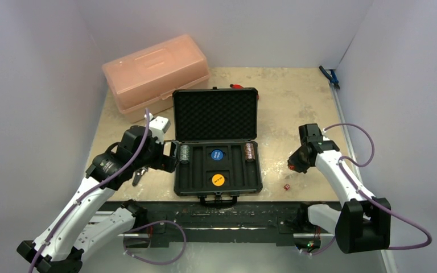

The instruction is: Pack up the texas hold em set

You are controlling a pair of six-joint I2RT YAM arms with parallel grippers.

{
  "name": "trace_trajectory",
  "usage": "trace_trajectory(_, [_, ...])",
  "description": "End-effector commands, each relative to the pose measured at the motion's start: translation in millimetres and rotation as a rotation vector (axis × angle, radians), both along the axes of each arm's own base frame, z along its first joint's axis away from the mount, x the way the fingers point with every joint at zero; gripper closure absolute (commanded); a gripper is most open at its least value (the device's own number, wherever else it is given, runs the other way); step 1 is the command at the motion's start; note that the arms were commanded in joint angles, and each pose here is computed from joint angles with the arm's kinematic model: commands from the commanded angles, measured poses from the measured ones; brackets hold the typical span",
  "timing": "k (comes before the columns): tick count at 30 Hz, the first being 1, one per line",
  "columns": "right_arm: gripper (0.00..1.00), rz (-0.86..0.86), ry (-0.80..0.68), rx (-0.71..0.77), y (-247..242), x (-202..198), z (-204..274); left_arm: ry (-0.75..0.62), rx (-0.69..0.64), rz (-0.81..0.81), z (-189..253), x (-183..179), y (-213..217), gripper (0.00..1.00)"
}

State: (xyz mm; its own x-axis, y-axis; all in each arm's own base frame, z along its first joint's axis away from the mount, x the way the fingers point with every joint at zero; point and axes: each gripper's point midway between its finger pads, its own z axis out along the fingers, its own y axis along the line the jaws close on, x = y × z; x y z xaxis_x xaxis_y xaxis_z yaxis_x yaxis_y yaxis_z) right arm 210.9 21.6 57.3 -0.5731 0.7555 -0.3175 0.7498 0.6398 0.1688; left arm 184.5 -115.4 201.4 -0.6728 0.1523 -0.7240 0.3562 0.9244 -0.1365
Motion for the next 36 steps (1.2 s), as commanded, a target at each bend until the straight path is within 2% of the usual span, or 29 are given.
trace_trajectory(1, [1.0,0.114,-0.137,0.053,14.6,26.6,27.1,-0.027,0.013,0.004,2.5,6.8,1.8,0.06])
trace_trajectory(5, [1.0,0.175,-0.277,0.109,27.5,38.9,48.5,-0.027,0.014,0.005,2.8,7.3,1.6,0.06])
trace_trajectory(13, [1.0,0.216,-0.493,0.112,31.7,51.0,88.8,-0.017,0.019,0.002,0.3,8.0,1.0,0.06])
trace_trajectory(21, [1.0,0.353,-0.53,0.124,44.5,58.6,100.5,-0.004,0.025,0.0,-2.2,8.7,-0.1,0.07])
trace_trajectory(25, [1.0,0.469,-0.523,0.182,61.6,60.3,100.1,-0.007,0.025,0.002,-1.8,8.8,0.3,0.07])
trace_trajectory(28, [1.0,0.488,-0.5,0.215,67.6,60.9,97.3,-0.004,0.027,0.001,-2.3,9.0,0.0,0.07])
trace_trajectory(36, [1.0,0.613,-0.549,0.297,89.1,63.7,111.0,-0.006,0.026,0.001,-1.9,9.2,-0.1,0.07])
